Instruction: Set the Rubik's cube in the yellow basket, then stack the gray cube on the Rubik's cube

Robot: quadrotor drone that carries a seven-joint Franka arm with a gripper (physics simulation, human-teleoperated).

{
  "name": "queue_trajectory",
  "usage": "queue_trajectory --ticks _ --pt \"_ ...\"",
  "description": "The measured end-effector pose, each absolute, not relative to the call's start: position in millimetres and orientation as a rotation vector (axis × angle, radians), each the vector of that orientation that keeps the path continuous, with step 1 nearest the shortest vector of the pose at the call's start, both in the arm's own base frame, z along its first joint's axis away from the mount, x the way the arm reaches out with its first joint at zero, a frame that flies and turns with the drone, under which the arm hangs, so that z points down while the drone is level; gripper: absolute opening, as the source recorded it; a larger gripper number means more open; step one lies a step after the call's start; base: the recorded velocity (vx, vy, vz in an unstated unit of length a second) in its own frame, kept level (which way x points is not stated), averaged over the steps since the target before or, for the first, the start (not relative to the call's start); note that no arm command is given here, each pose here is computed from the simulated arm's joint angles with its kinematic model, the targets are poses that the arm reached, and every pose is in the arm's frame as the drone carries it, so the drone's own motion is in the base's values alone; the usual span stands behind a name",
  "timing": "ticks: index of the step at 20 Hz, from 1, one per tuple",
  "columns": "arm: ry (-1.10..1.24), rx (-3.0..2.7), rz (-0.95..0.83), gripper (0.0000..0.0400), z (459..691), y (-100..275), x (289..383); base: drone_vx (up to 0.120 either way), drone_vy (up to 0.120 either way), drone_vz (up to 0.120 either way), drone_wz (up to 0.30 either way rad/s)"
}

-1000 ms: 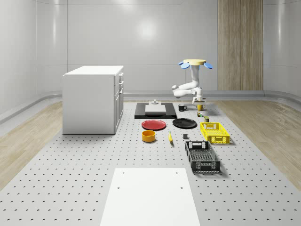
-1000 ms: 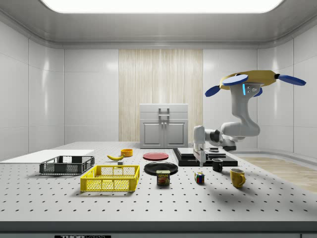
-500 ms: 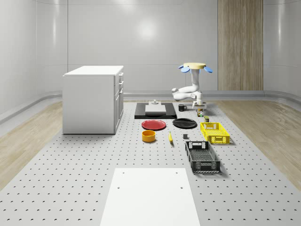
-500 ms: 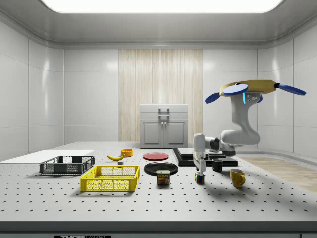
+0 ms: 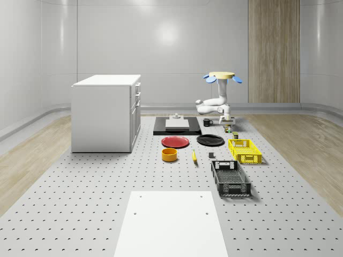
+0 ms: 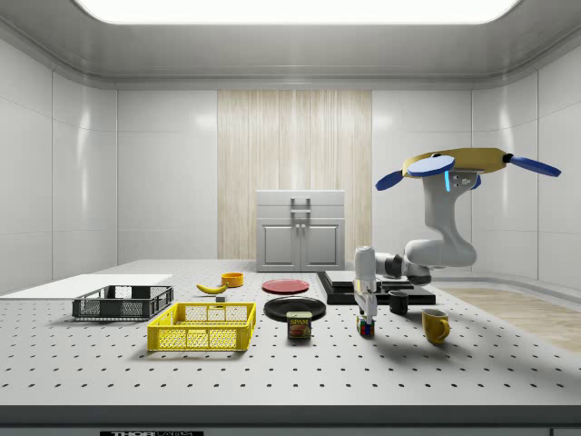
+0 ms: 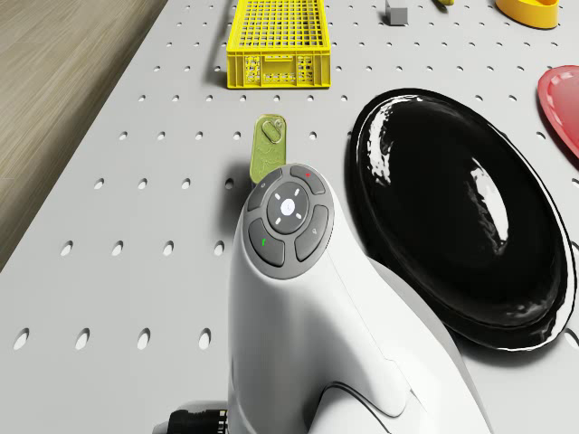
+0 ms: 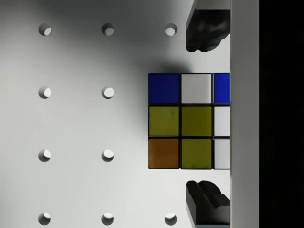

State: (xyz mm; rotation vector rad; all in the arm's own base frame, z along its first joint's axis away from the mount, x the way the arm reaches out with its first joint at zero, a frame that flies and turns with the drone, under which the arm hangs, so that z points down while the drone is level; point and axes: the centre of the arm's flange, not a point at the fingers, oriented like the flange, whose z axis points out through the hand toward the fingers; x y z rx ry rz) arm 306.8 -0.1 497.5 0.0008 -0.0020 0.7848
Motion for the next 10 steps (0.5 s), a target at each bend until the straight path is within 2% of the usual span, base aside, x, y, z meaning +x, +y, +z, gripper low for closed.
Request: queue_trajectory --ticks 10 --pt "-0.002 0.001 0.785 0.0400 513.5 -0.1 306.8 0.000 0.000 0.000 0.000"
